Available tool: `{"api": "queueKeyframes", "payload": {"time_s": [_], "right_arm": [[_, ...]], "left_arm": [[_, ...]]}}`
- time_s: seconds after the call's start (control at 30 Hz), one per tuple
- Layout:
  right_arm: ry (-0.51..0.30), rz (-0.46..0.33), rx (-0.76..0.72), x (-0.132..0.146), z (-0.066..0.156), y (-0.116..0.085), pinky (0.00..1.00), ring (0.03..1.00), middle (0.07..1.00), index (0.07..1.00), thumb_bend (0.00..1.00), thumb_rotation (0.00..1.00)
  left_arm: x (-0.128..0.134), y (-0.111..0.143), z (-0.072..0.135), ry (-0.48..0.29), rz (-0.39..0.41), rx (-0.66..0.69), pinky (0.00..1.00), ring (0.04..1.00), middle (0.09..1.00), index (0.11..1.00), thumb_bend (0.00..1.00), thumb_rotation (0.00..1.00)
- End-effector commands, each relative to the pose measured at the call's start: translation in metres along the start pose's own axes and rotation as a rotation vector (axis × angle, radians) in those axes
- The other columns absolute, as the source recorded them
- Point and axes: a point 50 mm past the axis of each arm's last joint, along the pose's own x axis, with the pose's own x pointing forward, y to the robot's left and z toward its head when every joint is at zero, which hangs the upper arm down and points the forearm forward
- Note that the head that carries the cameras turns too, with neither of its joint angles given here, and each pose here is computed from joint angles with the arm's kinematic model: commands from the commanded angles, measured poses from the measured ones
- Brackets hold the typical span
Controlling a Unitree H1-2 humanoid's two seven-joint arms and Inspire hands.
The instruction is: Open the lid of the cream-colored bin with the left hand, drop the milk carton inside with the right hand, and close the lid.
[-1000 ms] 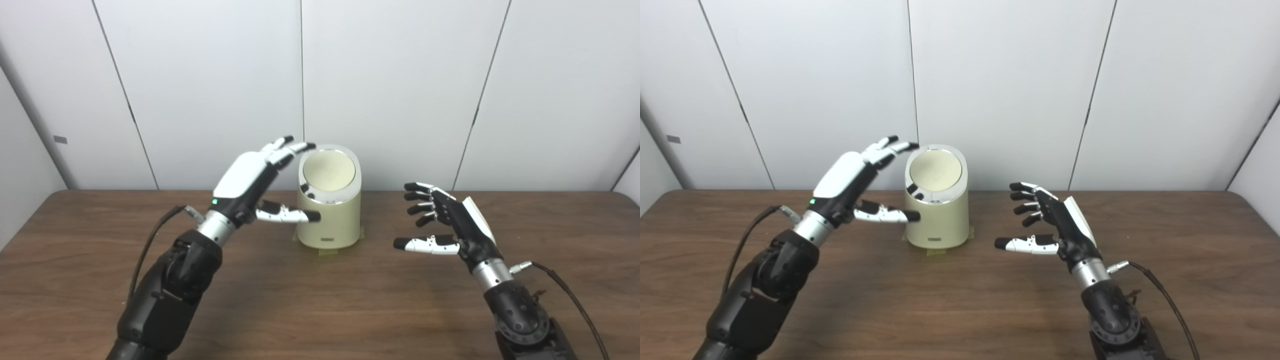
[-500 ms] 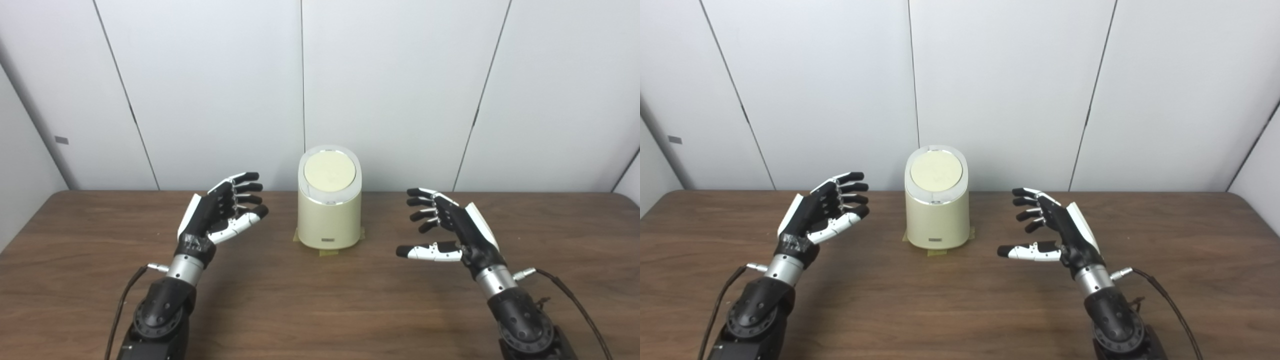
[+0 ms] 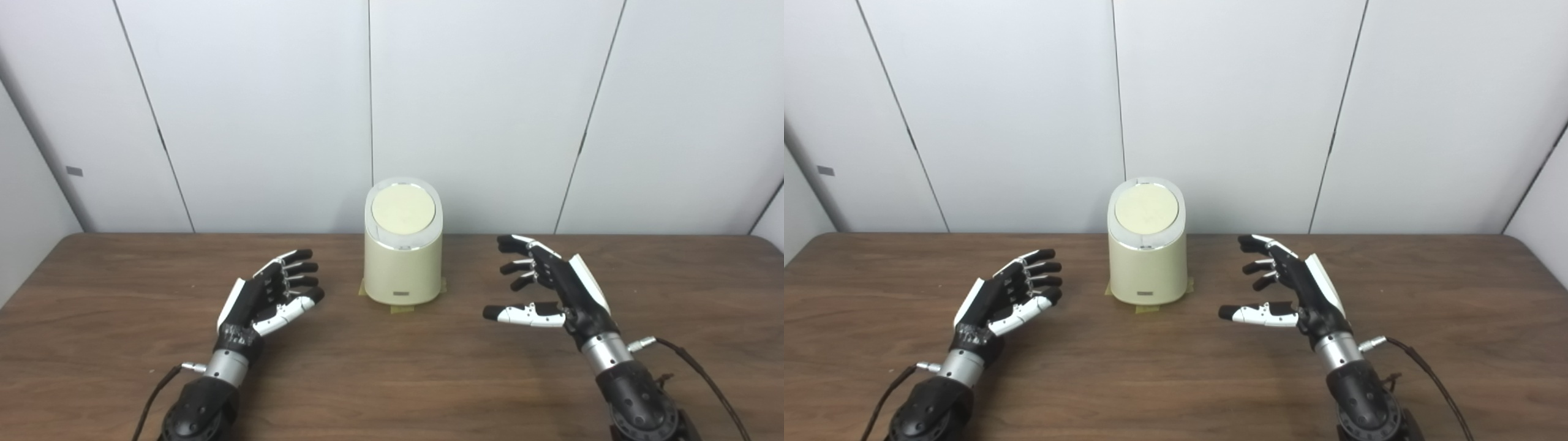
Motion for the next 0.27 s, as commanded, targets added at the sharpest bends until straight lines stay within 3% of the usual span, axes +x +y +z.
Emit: {"api": "queueKeyframes", "payload": {"time_s": [0.0,0.23], "right_arm": [[-0.086,-0.039,-0.008,0.0109,0.0203,-0.0101,0.53,0.687,0.819,0.821,0.8,0.28],[-0.078,-0.037,0.003,0.0103,0.0199,-0.0098,0.54,0.697,0.818,0.824,0.81,0.28]], "left_arm": [[0.0101,0.0046,0.0174,-0.082,-0.008,0.044,0.58,0.712,0.761,0.79,0.76,0.31],[0.0122,0.0038,0.0202,-0.096,-0.022,0.073,0.6,0.721,0.765,0.793,0.79,0.34]]}}
